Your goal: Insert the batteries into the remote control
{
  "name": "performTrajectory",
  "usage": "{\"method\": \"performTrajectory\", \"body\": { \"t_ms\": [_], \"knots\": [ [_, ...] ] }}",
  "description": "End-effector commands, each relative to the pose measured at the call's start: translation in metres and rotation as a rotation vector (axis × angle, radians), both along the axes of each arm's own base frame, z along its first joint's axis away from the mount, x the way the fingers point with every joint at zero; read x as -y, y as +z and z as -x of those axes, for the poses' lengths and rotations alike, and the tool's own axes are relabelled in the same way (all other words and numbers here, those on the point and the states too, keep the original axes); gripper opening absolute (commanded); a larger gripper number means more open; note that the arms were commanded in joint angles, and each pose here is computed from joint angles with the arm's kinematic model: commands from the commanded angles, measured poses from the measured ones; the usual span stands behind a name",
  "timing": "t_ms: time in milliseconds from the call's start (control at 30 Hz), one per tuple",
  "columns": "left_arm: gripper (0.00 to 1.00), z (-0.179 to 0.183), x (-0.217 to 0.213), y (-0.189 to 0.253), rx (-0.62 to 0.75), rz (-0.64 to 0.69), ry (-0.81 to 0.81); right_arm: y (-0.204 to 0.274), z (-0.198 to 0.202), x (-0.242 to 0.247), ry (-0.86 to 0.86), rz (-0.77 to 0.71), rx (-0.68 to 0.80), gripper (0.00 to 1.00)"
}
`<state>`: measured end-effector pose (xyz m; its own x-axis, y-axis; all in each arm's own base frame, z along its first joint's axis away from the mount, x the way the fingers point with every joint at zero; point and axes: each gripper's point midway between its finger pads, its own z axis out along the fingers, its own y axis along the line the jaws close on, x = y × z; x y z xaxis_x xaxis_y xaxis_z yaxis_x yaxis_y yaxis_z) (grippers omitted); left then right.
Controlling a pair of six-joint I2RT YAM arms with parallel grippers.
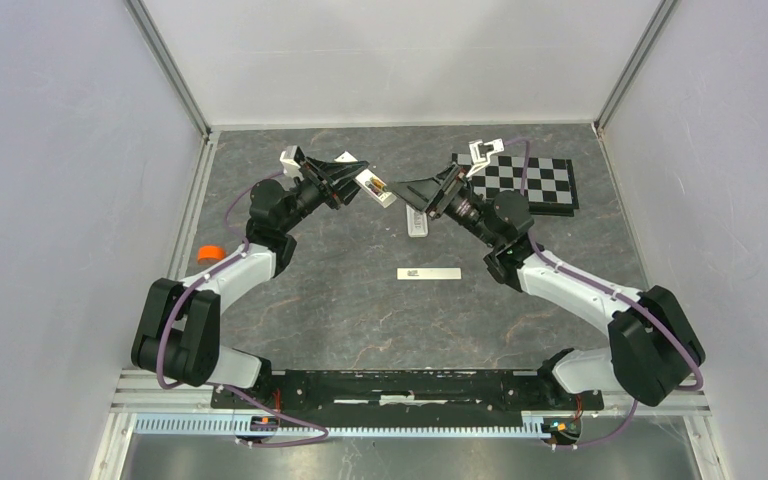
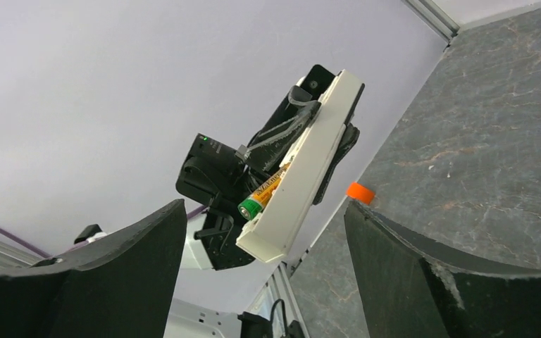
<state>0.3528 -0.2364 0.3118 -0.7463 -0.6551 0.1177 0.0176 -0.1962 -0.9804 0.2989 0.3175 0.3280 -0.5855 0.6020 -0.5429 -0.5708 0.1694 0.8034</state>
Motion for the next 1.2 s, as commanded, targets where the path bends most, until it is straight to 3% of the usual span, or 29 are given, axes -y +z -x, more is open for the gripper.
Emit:
{"method": "performTrajectory", "body": {
  "t_ms": [0, 600, 900, 1167],
  "knots": [
    [0.07, 0.008, 0.001, 0.024, 0.118, -0.002, -0.008, 0.023, 0.002, 0.001, 0.024, -0.074, 0.029, 0.84],
    [0.07, 0.016, 0.002, 0.034, 0.166, -0.011, -0.017, -0.01, -0.017, -0.012, 0.023, 0.019, -0.087, 0.66],
    [0.07, 0.023, 0.002, 0.055, 0.265, -0.015, -0.019, -0.029, -0.02, -0.015, 0.026, 0.045, -0.154, 0.42],
    [0.07, 0.029, 0.001, 0.071, 0.363, -0.03, -0.009, -0.074, -0.027, -0.013, -0.015, 0.2, -0.305, 0.34]
  ]
}}
